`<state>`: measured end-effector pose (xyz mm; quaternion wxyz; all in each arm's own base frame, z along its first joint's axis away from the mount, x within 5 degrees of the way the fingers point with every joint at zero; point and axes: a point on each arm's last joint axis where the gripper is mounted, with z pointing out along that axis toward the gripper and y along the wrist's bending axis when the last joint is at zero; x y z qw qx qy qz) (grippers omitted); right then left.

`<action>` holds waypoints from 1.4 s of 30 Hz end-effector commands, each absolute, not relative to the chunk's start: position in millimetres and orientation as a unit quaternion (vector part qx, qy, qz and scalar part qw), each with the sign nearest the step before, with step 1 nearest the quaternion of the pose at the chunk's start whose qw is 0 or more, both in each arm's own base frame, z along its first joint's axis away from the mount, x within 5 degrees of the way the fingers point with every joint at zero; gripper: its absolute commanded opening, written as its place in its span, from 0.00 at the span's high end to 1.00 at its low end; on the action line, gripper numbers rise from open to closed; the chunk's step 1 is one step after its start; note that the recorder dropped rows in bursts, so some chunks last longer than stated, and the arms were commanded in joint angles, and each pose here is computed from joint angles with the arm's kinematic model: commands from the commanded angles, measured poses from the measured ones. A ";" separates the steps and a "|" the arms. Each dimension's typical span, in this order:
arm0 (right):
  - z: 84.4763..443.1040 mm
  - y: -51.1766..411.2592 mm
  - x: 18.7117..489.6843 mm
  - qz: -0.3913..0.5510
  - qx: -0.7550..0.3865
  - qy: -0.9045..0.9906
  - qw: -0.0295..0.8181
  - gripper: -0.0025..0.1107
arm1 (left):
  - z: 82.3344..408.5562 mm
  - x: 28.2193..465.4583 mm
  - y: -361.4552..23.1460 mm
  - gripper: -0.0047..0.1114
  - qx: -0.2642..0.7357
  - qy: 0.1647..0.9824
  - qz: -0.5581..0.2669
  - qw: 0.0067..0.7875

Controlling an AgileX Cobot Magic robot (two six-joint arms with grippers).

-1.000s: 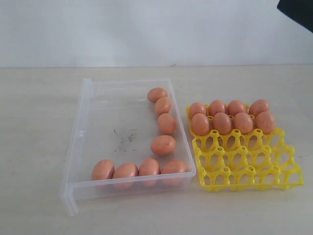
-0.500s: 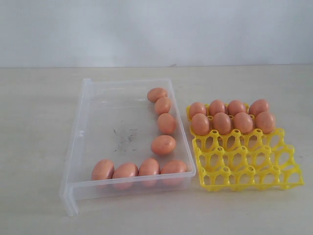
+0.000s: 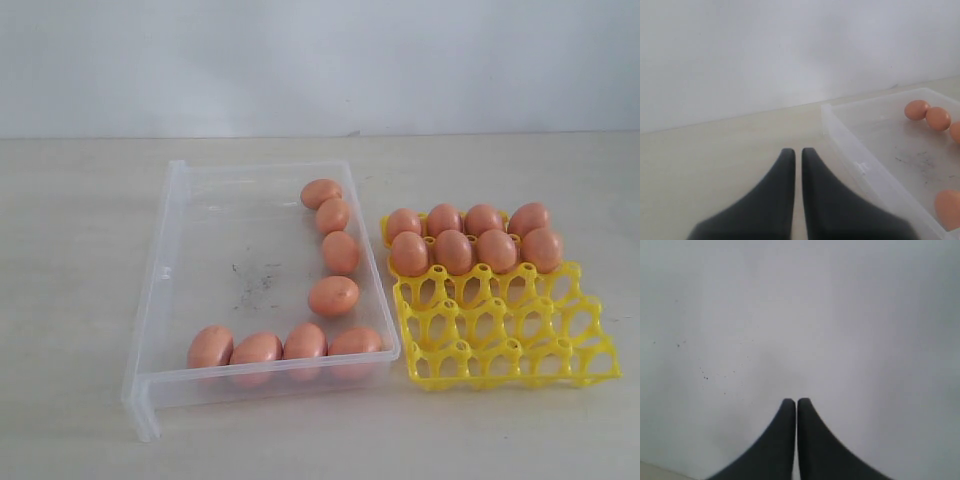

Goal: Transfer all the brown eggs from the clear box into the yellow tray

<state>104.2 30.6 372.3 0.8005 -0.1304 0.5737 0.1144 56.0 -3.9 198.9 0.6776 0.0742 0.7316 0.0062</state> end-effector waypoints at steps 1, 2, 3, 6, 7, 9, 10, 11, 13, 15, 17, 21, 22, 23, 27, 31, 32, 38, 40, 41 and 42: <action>366.2 24.4 84.7 -0.003 -0.170 0.577 0.799 0.98 | 197.8 56.0 -4.3 0.93 0.074 0.732 0.001 0.678; 362.7 18.0 83.8 -0.011 -0.138 0.602 0.787 0.98 | 197.8 56.0 -4.3 0.93 0.074 0.732 0.001 0.678; 355.7 8.1 84.1 -0.019 -0.082 0.645 0.760 0.98 | 197.8 56.0 -4.3 0.93 0.074 0.732 0.001 0.678; 336.4 -19.6 80.4 -0.053 0.089 0.747 0.657 0.98 | 197.8 56.0 -4.3 0.93 0.074 0.732 0.001 0.678; 328.7 -29.7 75.7 -0.049 0.189 0.764 0.616 0.98 | 197.8 56.0 -4.3 0.93 0.074 0.732 0.001 0.678; 318.6 -30.3 76.6 0.016 0.284 0.746 0.602 0.98 | 197.8 56.0 -4.3 0.93 0.074 0.732 0.001 0.678; 314.6 -27.7 79.7 0.032 0.282 0.744 0.606 0.98 | 197.8 56.0 -4.3 0.93 0.074 0.732 0.001 0.678; 302.1 -16.9 90.7 0.065 0.233 0.744 0.623 0.98 | 197.8 56.0 -4.3 0.93 0.074 0.732 0.001 0.678; 276.7 -0.7 107.2 0.116 0.181 0.755 0.620 0.98 | 197.8 56.0 -4.3 0.93 0.074 0.732 0.001 0.678; 248.8 2.8 120.4 0.148 0.248 0.776 0.561 0.98 | 197.8 56.0 -4.3 0.93 0.074 0.732 0.001 0.678; 232.1 10.4 132.9 0.167 0.262 0.800 0.513 0.98 | 197.8 56.0 -4.3 0.93 0.074 0.732 0.001 0.678; 215.0 19.2 147.3 0.157 0.235 0.838 0.468 0.98 | 197.8 56.0 -4.3 0.93 0.074 0.732 0.001 0.678; 220.3 19.4 143.7 0.169 0.232 0.828 0.481 0.98 | 197.8 56.0 -4.3 0.93 0.074 0.732 0.001 0.678; 225.9 18.8 138.6 0.182 0.232 0.816 0.496 0.98 | 197.8 56.0 -4.3 0.93 0.074 0.732 0.001 0.678; 238.0 6.6 111.0 0.213 0.281 0.757 0.551 0.98 | 197.8 56.0 -4.3 0.93 0.074 0.732 0.001 0.678; 227.9 -11.8 83.8 0.212 0.358 0.699 0.581 0.98 | 197.8 56.0 -4.3 0.93 0.074 0.732 0.001 0.678; 223.7 -15.5 76.5 0.211 0.362 0.687 0.594 0.98 | 197.8 56.0 -4.3 0.93 0.074 0.732 0.001 0.678; 202.4 -20.3 56.4 0.214 0.314 0.646 0.662 0.98 | 197.8 56.0 -4.3 0.93 0.074 0.732 0.001 0.678; 203.2 -18.0 57.2 0.221 0.303 0.649 0.662 0.98 | 197.8 56.0 -4.3 0.93 0.074 0.732 0.001 0.678; 202.8 -16.1 58.9 0.215 0.290 0.659 0.659 0.98 | 197.8 56.0 -4.3 0.93 0.074 0.732 0.001 0.678; 203.3 -12.0 60.7 0.217 0.264 0.671 0.659 0.98 | 197.3 56.0 -4.2 0.93 0.074 0.734 0.002 0.675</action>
